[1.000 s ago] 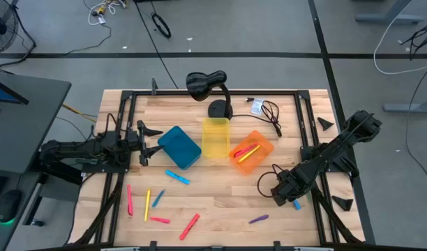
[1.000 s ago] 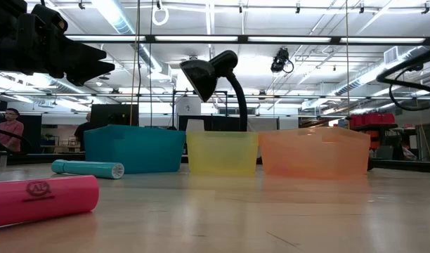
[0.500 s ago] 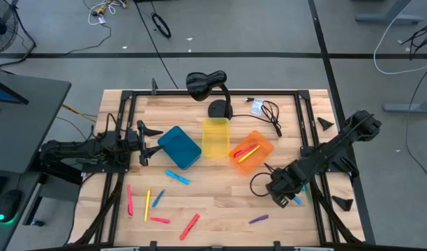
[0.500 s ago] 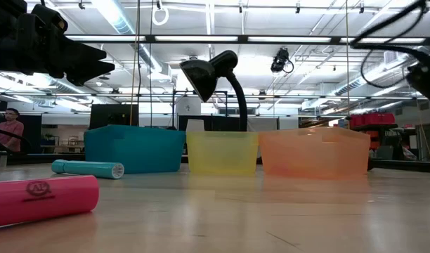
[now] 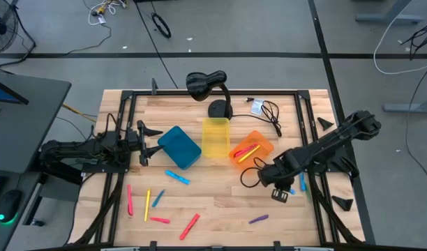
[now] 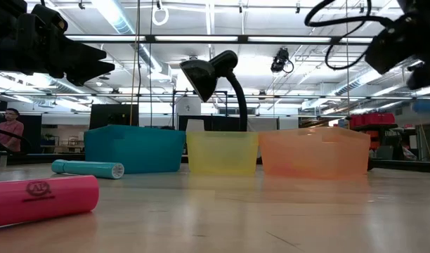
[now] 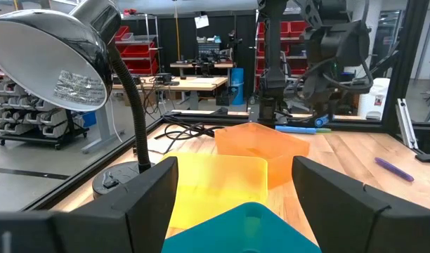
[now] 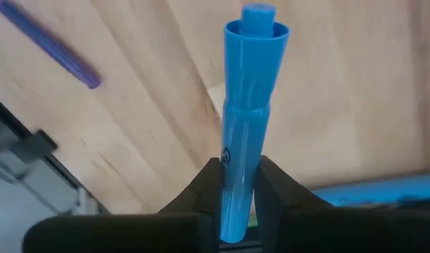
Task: Pick & Place Markers
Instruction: Put the middle blue highlighter pen into the yellow bin
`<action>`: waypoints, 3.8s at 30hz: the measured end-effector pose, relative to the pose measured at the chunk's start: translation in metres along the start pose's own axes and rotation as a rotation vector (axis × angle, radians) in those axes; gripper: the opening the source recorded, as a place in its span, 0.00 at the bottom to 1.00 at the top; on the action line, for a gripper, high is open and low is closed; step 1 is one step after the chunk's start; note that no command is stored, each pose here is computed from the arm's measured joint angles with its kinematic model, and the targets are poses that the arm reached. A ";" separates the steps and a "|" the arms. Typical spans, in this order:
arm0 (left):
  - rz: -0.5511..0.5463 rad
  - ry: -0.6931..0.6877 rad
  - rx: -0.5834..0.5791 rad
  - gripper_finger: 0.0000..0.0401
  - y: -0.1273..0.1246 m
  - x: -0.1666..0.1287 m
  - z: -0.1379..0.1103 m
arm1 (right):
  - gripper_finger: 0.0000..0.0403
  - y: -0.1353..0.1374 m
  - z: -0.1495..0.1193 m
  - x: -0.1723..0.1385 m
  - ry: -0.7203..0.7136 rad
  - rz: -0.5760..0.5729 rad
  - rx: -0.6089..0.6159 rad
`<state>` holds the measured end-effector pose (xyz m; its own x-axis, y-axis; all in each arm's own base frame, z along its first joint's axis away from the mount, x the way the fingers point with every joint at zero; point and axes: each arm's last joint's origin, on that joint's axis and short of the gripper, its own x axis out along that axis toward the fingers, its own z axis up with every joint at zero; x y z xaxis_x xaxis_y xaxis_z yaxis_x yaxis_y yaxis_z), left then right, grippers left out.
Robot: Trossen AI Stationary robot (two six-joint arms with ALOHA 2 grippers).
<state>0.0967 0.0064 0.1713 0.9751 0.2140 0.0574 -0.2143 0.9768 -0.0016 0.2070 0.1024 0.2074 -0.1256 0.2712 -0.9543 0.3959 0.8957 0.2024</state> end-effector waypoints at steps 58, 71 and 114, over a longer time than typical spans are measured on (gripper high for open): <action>0.000 0.000 0.000 0.71 0.000 0.000 0.000 | 0.12 0.014 0.086 -0.061 -0.005 -0.616 -1.580; 0.000 0.000 0.000 0.71 0.000 0.000 0.000 | 0.12 -0.004 0.167 -0.084 -0.093 -0.673 -1.602; 0.000 0.000 0.000 0.71 0.000 0.000 0.000 | 0.12 -0.049 0.278 -0.052 -0.085 -0.838 -1.781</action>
<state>0.0967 0.0064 0.1712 0.9752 0.2139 0.0572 -0.2141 0.9768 -0.0015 0.4471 -0.0532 0.1858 0.2943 -0.3022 -0.9067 -0.9435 0.0594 -0.3260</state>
